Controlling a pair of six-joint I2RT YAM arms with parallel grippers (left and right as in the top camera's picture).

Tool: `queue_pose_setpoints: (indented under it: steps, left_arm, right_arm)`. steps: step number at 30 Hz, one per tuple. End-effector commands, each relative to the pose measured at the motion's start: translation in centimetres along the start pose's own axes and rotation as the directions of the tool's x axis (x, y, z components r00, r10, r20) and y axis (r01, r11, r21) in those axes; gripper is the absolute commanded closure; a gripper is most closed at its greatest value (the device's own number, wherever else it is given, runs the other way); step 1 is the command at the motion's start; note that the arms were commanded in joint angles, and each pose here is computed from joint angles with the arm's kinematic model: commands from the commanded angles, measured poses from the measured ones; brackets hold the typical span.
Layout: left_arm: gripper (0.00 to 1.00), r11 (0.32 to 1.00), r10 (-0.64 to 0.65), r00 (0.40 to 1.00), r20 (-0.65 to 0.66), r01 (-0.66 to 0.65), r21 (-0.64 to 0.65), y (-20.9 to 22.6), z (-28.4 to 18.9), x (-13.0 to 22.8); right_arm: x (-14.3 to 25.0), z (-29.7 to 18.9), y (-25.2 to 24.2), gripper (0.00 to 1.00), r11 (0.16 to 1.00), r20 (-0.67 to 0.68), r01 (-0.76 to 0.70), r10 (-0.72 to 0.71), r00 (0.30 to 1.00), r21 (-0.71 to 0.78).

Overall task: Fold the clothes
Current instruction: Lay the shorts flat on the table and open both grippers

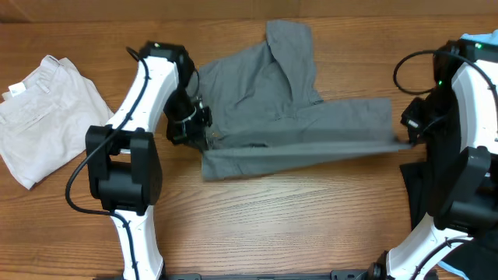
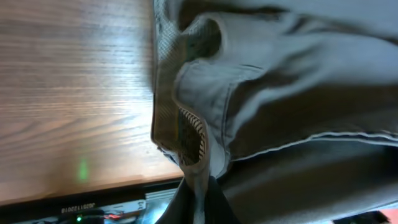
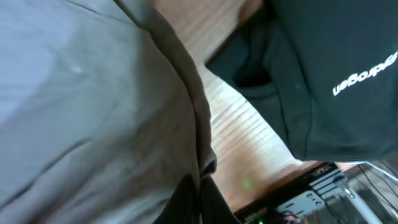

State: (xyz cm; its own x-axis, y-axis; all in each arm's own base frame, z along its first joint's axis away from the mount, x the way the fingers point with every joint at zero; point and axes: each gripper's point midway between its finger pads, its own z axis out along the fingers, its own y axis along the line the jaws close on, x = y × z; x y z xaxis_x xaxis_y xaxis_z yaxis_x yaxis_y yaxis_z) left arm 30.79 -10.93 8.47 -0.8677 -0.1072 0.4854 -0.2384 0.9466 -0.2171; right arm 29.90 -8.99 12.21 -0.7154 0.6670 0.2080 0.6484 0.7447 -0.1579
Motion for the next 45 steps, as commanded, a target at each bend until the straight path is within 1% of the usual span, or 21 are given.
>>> queue_pose_setpoints:
  steps: [1, 3, 5, 9, 11, 18, 23, 24, 25, 28, 31, 35, 38, 39, 43, 44, 45]
  left_arm:
    - [0.96, 0.98, -0.002, 1.0, 0.01, 0.004, -0.198, 5.3, 0.8, 0.5]
    - [0.96, 0.98, -0.006, 1.0, 0.004, 0.007, -0.199, 5.7, 1.7, 1.0]
    - [0.96, 0.976, -0.033, 0.999, 0.02, 0.036, -0.216, 6.7, 2.5, 1.5]
    - [0.96, 0.962, -0.096, 0.993, 0.071, 0.111, -0.248, 9.0, 3.3, 2.7]
    - [0.96, 0.949, -0.161, 0.98, 0.118, 0.187, -0.255, 11.0, 3.3, 3.3]
    - [0.96, 0.929, -0.31, 0.93, 0.196, 0.341, -0.146, 15.4, 2.7, 4.3]
    - [0.96, 0.897, -0.397, 0.894, 0.209, 0.426, -0.118, 18.0, 2.2, 5.3]
    - [0.96, 0.891, -0.412, 0.887, 0.206, 0.44, -0.11, 18.4, 2.2, 5.5]
    - [0.96, 0.89, -0.418, 0.886, 0.202, 0.444, -0.107, 18.6, 2.2, 5.7]
    - [0.96, 0.885, -0.431, 0.883, 0.189, 0.454, -0.103, 18.8, 2.1, 6.2]
    - [0.96, 0.894, -0.415, 0.89, 0.188, 0.437, -0.095, 18.5, 2.1, 6.3]
    - [0.96, 0.9, -0.401, 0.889, 0.222, 0.427, -0.086, 18.1, 1.4, 6.4]
    - [0.96, 0.903, -0.392, 0.881, 0.265, 0.424, -0.071, 17.9, 0.5, 6.8]
    - [0.96, 0.904, -0.39, 0.879, 0.276, 0.422, -0.067, 17.8, 0.2, 6.9]
    - [0.95, 0.915, -0.372, 0.877, 0.304, 0.402, -0.039, 17.2, -0.4, 7.2]
    - [0.93, 0.916, -0.371, 0.877, 0.306, 0.4, -0.036, 17.2, -0.5, 7.3]
    - [0.91, 0.916, -0.372, 0.877, 0.305, 0.399, -0.032, 17.1, -0.5, 7.3]
  right_arm:
    - [-1.7, 0.6, -5.2, 0.96, 0.985, 0.085, -0.064, 0.051, 0.995, 0.161]
    - [-1.5, 1.3, -5.3, 0.96, 0.985, 0.089, -0.068, 0.054, 0.995, 0.157]
    - [-1.0, 2.1, -5.3, 0.96, 0.988, 0.082, -0.076, 0.065, 0.995, 0.132]
    - [0.0, 3.8, -5.8, 0.96, 0.989, 0.051, -0.09, 0.084, 0.995, 0.115]
    - [0.7, 4.9, -6.0, 0.96, 0.989, 0.036, -0.092, 0.089, 0.995, 0.114]
    - [2.0, 7.0, -5.7, 0.96, 0.991, -0.004, -0.09, 0.091, 0.996, 0.1]
    - [2.4, 7.2, -5.7, 0.96, 0.992, -0.018, -0.085, 0.087, 0.996, 0.099]
    - [2.6, 7.1, -5.2, 0.96, 0.995, -0.032, -0.074, 0.076, 0.997, 0.072]
    - [2.7, 7.1, -5.0, 0.96, 0.996, -0.037, -0.07, 0.072, 0.997, 0.063]
    - [3.5, 6.5, -3.6, 0.96, 1.0, -0.051, -0.003, 0.003, 0.999, -0.009]
    - [3.9, 5.8, -3.2, 0.96, 1.0, -0.025, 0.016, -0.016, 1.0, -0.015]
    - [4.6, 4.7, -2.5, 0.96, 0.998, 0.01, 0.051, -0.051, 0.999, -0.023]
    - [5.3, 4.6, -1.7, 0.94, 0.996, 0.0, 0.087, -0.087, 0.996, -0.029]
    - [5.5, 4.6, -1.6, 0.92, 0.995, -0.002, 0.093, -0.093, 0.996, -0.026]
    - [5.9, 4.6, -1.2, 0.56, 0.993, -0.006, 0.113, -0.113, 0.994, -0.019]
    - [5.9, 4.6, -1.2, 0.52, 0.993, -0.005, 0.114, -0.114, 0.993, -0.018]
    - [5.9, 4.6, -1.2, 0.51, 0.993, -0.005, 0.114, -0.114, 0.993, -0.019]
